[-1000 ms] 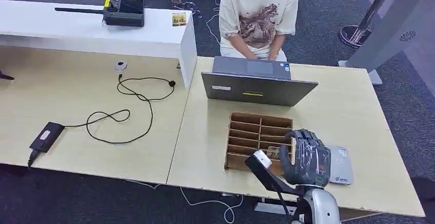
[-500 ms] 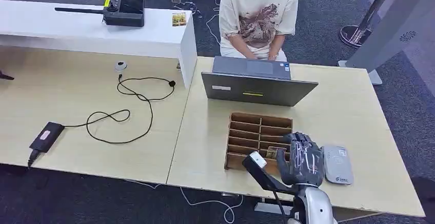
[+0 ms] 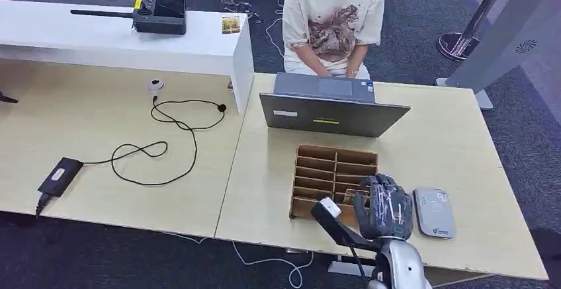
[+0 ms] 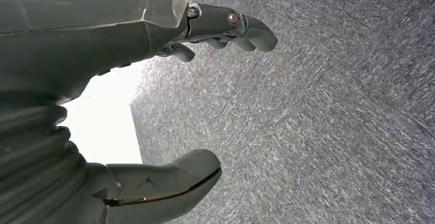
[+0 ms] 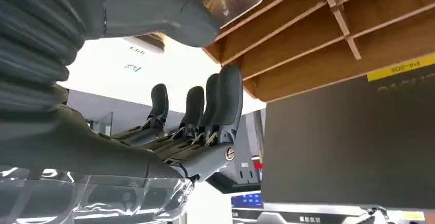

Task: Pass the card to the sensor for recognition and then transmit it.

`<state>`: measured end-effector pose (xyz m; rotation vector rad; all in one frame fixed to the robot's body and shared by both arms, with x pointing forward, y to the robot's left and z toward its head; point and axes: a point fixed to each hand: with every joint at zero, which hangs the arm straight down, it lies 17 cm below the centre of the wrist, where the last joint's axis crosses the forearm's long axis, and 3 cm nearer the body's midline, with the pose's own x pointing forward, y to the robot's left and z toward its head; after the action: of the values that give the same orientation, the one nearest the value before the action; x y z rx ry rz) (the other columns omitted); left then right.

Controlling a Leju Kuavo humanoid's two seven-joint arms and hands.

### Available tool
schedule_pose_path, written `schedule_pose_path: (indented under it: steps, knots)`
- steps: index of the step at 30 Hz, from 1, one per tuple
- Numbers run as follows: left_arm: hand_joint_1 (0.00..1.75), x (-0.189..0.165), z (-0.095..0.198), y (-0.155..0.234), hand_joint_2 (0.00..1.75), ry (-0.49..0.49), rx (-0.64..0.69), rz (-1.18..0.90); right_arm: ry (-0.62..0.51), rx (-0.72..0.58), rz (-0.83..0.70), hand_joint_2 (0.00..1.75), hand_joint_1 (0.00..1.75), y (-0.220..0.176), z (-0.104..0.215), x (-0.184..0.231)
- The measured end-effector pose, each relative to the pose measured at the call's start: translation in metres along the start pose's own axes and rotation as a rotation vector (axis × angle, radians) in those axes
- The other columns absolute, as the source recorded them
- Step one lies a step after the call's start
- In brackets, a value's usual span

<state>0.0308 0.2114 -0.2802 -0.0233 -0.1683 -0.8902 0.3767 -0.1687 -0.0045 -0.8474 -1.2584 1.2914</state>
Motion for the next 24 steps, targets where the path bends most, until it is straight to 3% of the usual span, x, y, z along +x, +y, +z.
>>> schedule_pose_path:
  steps: [6,24]
  knots:
    - [0.0,0.0002,0.0,0.0,1.75,-0.001,0.0,-0.005,0.002,0.011,0.0,1.75,0.99,0.0044,0.0003,-0.0009]
    - [0.0,-0.0001,0.0003,-0.0013,1.75,0.0,-0.009,-0.006,-0.004,0.022,0.016,1.75,0.91,0.0064,-0.007,-0.0025]
